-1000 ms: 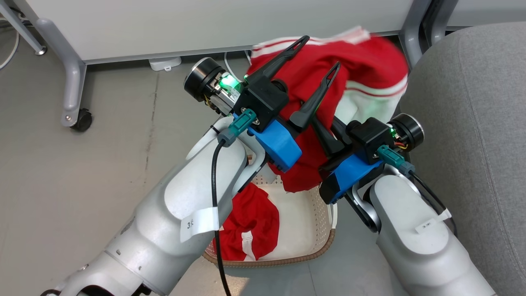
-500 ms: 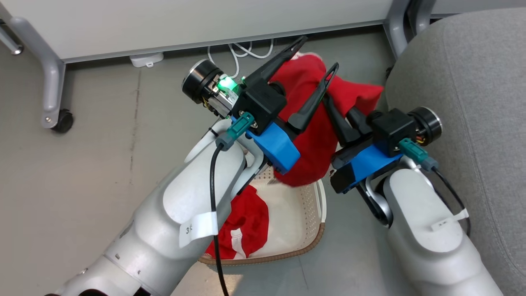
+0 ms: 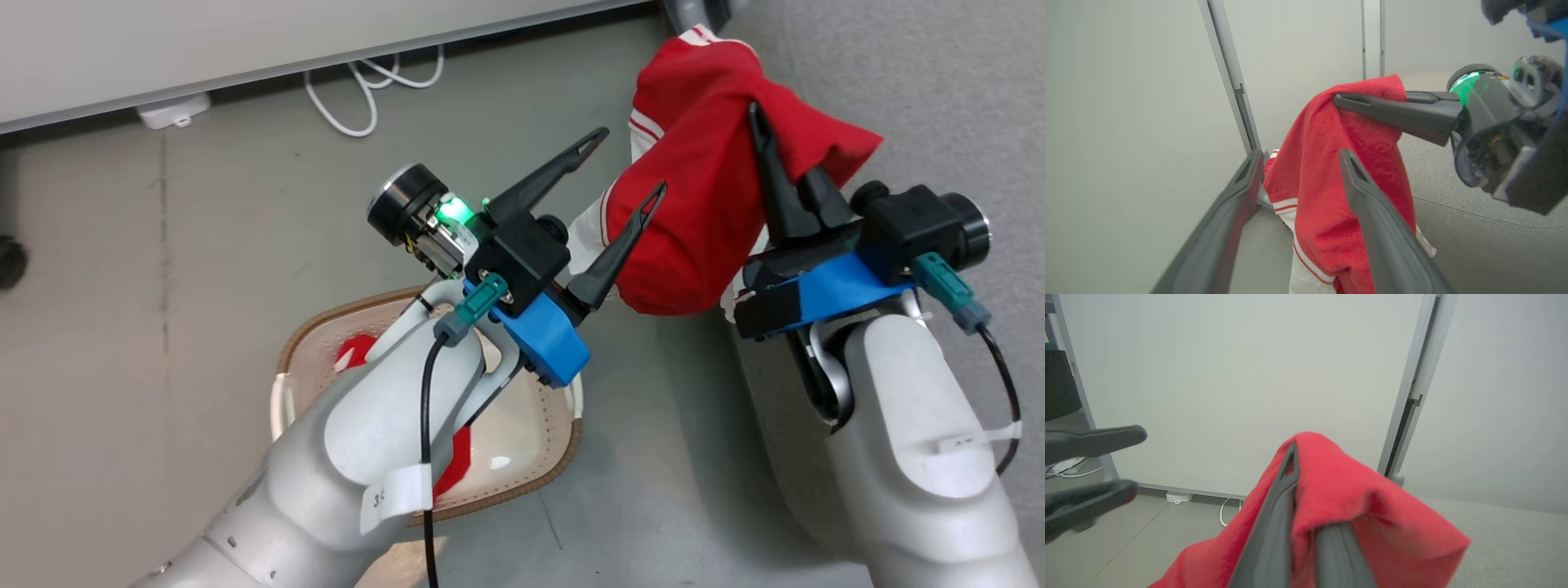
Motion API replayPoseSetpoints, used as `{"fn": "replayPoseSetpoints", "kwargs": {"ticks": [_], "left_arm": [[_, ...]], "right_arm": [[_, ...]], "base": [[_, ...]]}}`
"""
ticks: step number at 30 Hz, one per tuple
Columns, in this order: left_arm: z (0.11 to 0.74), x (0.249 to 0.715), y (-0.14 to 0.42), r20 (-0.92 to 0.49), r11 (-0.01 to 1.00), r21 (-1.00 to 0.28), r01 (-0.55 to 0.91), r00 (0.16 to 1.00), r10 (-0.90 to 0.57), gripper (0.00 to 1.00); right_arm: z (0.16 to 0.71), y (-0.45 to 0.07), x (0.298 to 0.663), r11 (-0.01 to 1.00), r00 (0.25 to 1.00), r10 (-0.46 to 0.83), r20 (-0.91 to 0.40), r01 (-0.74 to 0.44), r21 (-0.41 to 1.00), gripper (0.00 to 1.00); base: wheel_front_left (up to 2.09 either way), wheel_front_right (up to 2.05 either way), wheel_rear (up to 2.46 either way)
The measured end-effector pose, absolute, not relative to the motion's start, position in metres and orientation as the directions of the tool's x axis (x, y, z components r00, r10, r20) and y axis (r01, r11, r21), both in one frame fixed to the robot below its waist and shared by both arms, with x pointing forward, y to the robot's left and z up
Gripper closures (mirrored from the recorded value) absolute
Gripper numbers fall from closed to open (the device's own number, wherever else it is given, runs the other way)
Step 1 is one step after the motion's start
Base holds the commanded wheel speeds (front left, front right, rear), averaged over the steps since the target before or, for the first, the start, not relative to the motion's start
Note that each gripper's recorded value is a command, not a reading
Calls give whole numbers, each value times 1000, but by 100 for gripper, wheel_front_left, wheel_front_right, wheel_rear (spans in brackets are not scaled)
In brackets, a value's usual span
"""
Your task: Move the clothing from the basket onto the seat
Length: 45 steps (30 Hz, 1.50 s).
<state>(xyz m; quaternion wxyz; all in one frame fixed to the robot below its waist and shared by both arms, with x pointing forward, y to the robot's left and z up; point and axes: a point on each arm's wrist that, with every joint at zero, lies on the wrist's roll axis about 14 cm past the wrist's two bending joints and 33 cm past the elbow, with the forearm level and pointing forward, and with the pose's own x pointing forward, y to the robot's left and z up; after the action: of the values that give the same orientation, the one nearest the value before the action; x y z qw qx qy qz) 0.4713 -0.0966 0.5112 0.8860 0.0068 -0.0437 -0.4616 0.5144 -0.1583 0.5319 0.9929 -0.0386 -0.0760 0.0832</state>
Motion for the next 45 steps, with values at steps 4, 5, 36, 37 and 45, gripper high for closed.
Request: {"fn": "replayPoseSetpoints", "kwargs": {"ticks": [4, 5, 36, 37, 45], "left_arm": [[506, 459, -116, 78, 522, 30, 852, 519, -851, 0], [504, 456, -120, 78, 509, 25, 860, 506, -859, 0], [475, 415, -170, 76, 320, -34, 947, 322, -944, 0], [474, 419, -169, 76, 324, -35, 946, 325, -943, 0], [447, 448, -162, 70, 347, -47, 937, 349, -934, 0]], "right_arm": [[530, -192, 505, 993, 986, 84, 142, -71, -96, 100], [530, -200, 502, 994, 988, 63, 140, -49, -96, 100], [532, -317, 428, 950, 949, -277, 149, 294, -104, 100], [538, -317, 435, 950, 948, -272, 168, 292, -110, 100], [587, -324, 495, 935, 914, -236, 329, 306, -181, 100]], "base": [[0, 0, 0], [0, 0, 0], [0, 0, 0], [0, 0, 0], [0, 0, 0]]}}
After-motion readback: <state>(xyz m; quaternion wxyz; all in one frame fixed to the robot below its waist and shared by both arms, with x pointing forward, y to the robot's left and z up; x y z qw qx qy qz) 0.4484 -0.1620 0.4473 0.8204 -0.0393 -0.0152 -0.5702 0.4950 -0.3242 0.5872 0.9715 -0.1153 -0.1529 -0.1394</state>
